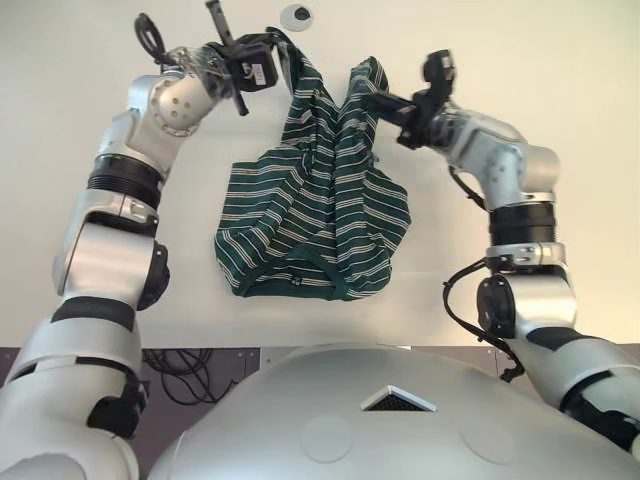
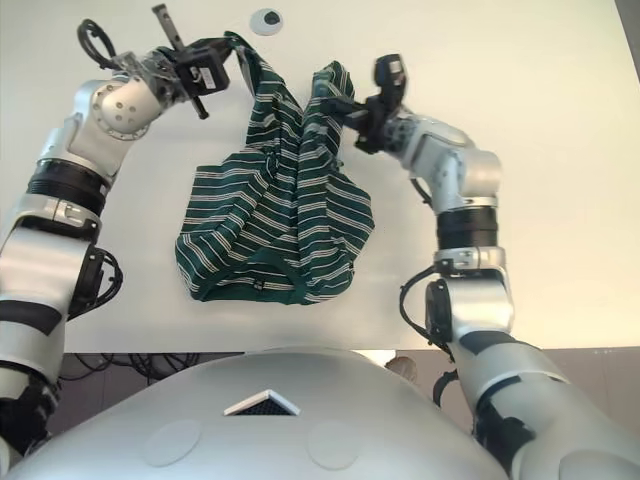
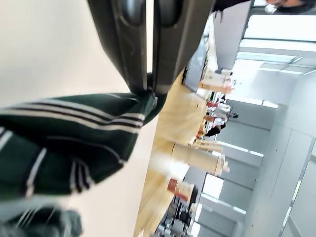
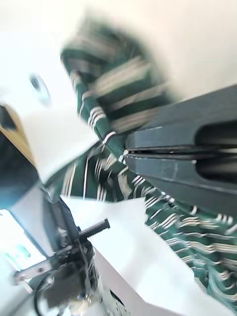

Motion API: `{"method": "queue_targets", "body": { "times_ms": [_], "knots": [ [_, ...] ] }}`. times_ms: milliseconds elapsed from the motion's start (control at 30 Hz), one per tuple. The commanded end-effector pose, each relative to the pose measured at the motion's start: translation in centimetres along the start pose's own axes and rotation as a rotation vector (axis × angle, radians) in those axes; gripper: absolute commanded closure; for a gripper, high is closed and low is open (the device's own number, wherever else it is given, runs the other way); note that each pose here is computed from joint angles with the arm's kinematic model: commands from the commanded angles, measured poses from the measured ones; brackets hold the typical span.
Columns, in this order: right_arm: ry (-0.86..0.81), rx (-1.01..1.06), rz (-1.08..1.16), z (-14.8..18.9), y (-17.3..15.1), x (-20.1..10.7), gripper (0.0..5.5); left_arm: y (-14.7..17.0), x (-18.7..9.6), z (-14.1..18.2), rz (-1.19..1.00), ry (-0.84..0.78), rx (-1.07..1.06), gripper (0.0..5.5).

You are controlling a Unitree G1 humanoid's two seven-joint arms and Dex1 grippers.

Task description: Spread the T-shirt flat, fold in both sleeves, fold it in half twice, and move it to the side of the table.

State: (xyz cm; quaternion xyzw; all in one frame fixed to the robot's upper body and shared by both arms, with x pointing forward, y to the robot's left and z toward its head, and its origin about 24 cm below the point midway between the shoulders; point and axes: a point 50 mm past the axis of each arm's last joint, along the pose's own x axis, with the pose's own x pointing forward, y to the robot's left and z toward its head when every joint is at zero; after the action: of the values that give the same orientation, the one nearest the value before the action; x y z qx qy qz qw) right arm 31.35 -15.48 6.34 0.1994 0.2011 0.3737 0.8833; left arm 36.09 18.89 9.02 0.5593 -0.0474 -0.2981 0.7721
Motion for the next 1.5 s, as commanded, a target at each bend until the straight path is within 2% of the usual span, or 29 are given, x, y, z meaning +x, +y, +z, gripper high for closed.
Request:
{"method": "queue_targets", "body": {
  "times_ms": [33,133,200,433,500,533,700,800,867,967,1067,1133,1233,1400,1500],
  "knots": [
    [-0.022,-0.008,-0.067,0.3,-1.2,-3.6,5.47,0.9,-0.7,-1.2,0.024,0.041,0.065,5.50],
    [0.031,-0.031,-0.130,-1.1,-2.1,-5.1,5.47,0.2,-0.8,-1.4,0.005,0.049,0.089,5.50],
    [0.098,-0.084,-0.203,-2.3,-2.9,-5.0,5.47,-0.7,-0.6,-1.5,-0.023,0.064,0.089,5.50],
    [0.132,-0.216,-0.386,-2.9,-5.2,-4.9,5.47,-1.7,0.7,-2.3,-0.070,0.196,0.134,5.50],
    [0.100,-0.224,-0.383,-2.7,-5.1,-4.5,5.17,-1.9,1.1,-2.2,-0.072,0.222,0.085,5.50],
    [0.089,-0.238,-0.390,-2.5,-5.1,-4.4,5.01,-1.8,1.1,-2.3,-0.060,0.220,0.050,5.24],
    [0.084,-0.317,-0.416,-1.3,-5.3,-5.0,4.28,-1.1,0.3,-3.0,-0.024,0.218,-0.082,4.65],
    [0.095,-0.443,-0.459,0.2,-5.8,-5.5,3.75,-1.3,-0.4,-3.7,-0.058,0.228,-0.162,4.18],
    [0.019,-0.472,-0.447,2.1,-5.7,-4.4,3.75,-0.5,-1.1,-4.2,-0.023,0.226,-0.254,4.18],
    [-0.057,-0.474,-0.391,4.2,-5.3,-1.8,3.75,1.5,-0.9,-2.3,0.049,-0.005,-0.606,4.18],
    [-0.005,-0.509,-0.359,4.0,-5.3,0.4,3.75,0.6,-2.3,1.7,-0.154,-0.299,-0.799,4.18],
    [0.031,-0.524,-0.356,3.6,-5.2,1.4,3.75,-1.0,-3.8,3.4,-0.324,-0.337,-0.819,4.18],
    [0.092,-0.549,-0.363,2.6,-5.2,2.3,3.75,-3.2,-6.0,4.0,-0.517,-0.292,-0.832,4.18],
    [0.081,-0.519,-0.355,1.9,-5.5,2.3,3.75,-5.1,-7.6,4.1,-0.599,-0.204,-0.860,4.18],
    [0.158,-0.542,-0.371,0.9,-5.8,2.2,3.75,-6.6,-8.5,3.4,-0.659,-0.094,-0.804,4.18]
  ]
}}
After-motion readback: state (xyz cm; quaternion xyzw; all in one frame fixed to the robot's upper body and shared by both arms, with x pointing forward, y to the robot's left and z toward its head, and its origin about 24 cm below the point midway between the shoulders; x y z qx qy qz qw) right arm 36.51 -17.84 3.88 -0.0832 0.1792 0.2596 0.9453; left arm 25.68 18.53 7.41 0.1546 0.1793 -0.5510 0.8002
